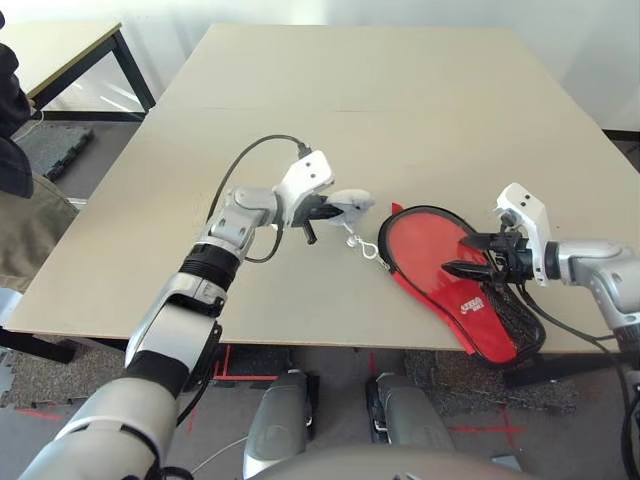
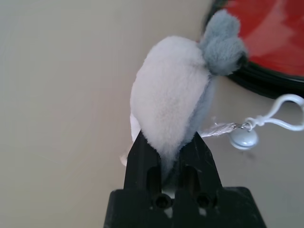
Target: Store the ping-pong paddle in its case and zip it.
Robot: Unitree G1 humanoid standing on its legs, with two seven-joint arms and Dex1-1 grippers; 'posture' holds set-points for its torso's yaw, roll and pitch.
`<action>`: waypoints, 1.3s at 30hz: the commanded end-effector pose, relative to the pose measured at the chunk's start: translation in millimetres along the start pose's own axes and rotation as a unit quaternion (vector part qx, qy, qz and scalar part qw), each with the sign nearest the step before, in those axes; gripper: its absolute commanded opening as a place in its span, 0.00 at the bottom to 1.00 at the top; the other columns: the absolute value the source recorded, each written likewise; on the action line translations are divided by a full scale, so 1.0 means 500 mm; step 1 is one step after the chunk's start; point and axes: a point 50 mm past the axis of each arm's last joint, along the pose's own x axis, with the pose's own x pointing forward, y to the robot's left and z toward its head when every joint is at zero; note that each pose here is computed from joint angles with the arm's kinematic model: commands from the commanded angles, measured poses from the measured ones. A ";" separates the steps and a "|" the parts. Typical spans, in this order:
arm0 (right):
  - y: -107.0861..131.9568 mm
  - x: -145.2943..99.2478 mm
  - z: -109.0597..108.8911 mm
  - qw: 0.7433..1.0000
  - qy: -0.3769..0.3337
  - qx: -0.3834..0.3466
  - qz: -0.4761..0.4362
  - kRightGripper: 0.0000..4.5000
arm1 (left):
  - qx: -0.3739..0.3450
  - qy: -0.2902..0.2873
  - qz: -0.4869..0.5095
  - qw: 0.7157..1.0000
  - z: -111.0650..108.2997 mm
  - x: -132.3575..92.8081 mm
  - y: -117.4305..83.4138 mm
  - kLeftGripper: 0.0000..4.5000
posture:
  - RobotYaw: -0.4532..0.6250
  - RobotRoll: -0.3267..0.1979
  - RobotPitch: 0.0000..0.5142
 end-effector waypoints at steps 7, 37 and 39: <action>0.033 0.011 -0.075 0.996 0.057 0.070 0.019 1.00 | 0.046 -0.010 0.059 0.997 0.047 0.053 0.017 0.03 | 0.38 0.62 0.29; 0.071 -0.017 -0.107 0.993 0.053 0.105 -0.009 1.00 | 0.162 -0.116 0.010 0.980 0.224 0.195 -0.116 0.03 | 0.26 0.62 0.34; 0.071 -0.018 -0.109 0.993 0.054 0.105 -0.009 1.00 | 0.170 -0.111 -0.046 0.978 0.213 0.199 -0.136 0.03 | 0.26 0.62 0.34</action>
